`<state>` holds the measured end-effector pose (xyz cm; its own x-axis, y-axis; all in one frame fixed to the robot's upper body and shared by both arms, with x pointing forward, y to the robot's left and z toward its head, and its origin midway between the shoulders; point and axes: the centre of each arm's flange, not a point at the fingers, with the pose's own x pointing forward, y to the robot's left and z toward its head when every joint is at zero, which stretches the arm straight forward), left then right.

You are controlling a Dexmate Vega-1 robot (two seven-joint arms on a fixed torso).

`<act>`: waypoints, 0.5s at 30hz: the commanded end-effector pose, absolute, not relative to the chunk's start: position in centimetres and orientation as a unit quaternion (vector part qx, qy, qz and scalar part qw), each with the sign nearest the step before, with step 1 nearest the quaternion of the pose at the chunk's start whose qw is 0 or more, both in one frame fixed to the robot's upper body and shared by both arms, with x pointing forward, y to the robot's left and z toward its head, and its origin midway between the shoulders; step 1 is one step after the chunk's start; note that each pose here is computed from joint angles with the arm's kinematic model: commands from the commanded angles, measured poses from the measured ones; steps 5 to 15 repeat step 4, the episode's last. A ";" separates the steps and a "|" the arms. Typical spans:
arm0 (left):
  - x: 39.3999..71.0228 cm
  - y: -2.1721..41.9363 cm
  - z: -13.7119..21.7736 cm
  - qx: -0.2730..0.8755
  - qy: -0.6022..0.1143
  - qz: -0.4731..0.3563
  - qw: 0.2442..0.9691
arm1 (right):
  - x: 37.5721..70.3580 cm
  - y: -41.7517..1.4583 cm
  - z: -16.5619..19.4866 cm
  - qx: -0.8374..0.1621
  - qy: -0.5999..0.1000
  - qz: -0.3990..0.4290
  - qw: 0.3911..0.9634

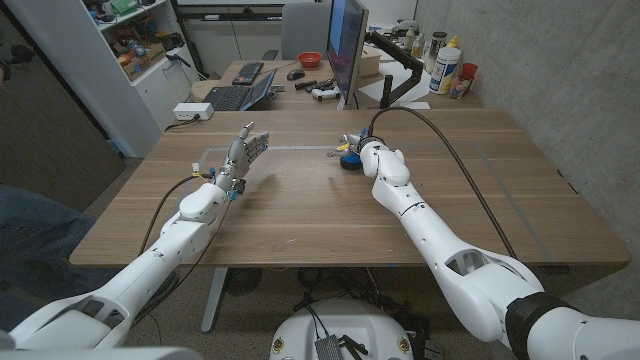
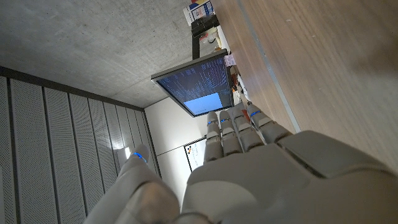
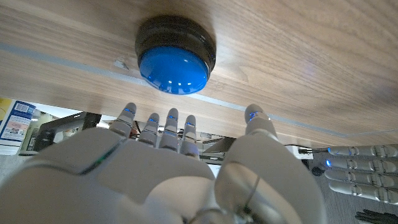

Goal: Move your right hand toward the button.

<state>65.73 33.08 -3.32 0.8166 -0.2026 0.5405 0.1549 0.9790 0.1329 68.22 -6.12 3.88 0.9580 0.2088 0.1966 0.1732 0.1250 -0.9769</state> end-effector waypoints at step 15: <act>66.2 34.4 -2.3 0.031 -0.293 -0.100 0.950 | 68.3 -4.5 4.4 -0.652 -0.143 0.008 0.745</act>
